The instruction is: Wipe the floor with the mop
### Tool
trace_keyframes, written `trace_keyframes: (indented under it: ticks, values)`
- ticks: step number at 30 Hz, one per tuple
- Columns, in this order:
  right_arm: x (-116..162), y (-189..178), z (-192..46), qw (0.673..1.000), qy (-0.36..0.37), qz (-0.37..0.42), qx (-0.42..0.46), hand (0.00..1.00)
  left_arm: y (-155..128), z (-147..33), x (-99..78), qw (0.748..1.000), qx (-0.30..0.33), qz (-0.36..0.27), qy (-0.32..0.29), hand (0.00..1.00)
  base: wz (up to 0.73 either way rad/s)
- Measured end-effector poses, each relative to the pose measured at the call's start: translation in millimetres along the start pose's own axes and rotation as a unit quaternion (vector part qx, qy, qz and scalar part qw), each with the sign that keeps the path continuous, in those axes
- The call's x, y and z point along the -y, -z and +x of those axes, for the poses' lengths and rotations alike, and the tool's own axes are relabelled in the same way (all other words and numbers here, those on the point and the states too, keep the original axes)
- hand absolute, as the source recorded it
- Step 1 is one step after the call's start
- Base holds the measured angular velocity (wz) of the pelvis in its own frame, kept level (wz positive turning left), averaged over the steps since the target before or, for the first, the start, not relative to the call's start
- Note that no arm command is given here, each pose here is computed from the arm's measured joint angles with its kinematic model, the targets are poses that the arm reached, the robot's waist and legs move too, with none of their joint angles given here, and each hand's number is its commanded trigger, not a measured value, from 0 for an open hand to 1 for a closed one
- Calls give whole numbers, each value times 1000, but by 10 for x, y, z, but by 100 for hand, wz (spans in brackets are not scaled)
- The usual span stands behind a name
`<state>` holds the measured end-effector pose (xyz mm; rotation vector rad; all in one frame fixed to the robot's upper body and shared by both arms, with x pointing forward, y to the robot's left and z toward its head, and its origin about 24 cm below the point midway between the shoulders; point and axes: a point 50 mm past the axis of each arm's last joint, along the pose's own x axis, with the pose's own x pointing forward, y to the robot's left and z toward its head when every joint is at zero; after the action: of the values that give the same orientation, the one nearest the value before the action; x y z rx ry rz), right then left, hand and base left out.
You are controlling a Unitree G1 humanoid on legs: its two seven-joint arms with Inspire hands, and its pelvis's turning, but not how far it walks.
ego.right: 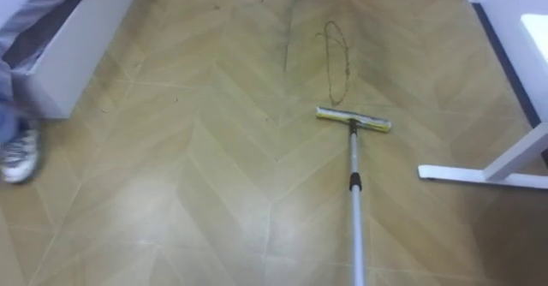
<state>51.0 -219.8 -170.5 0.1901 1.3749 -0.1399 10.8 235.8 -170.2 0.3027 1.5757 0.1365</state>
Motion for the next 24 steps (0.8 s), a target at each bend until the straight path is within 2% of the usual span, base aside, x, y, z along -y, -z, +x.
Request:
trace_keyframes:
  ticks: [9, 13, 15, 19, 21, 24]
  values:
    - [75, -165, -12, 1000, 15, 10, 21, 100, -141, 3, 11, 1000, 14, -6, 7, 0, 14]
    - [106, -384, -12, 999, 27, 23, 29, 100, -123, 15, -86, 999, 3, -35, 6, 0, 20]
    - [213, -578, -52, 998, 49, 20, 38, 100, -25, 21, -111, 998, -9, -64, 9, 0, 14]
    - [454, -778, -155, 996, 84, 8, 37, 100, 225, 22, -81, 997, -31, -73, 16, 0, -23]
    - [450, -1006, -199, 995, 83, -10, 55, 100, 362, 15, -62, 996, -41, -73, 24, 0, -46]
    - [402, -1160, -221, 994, 83, -42, 61, 100, 426, 10, -56, 996, -38, -74, 39, 0, -22]
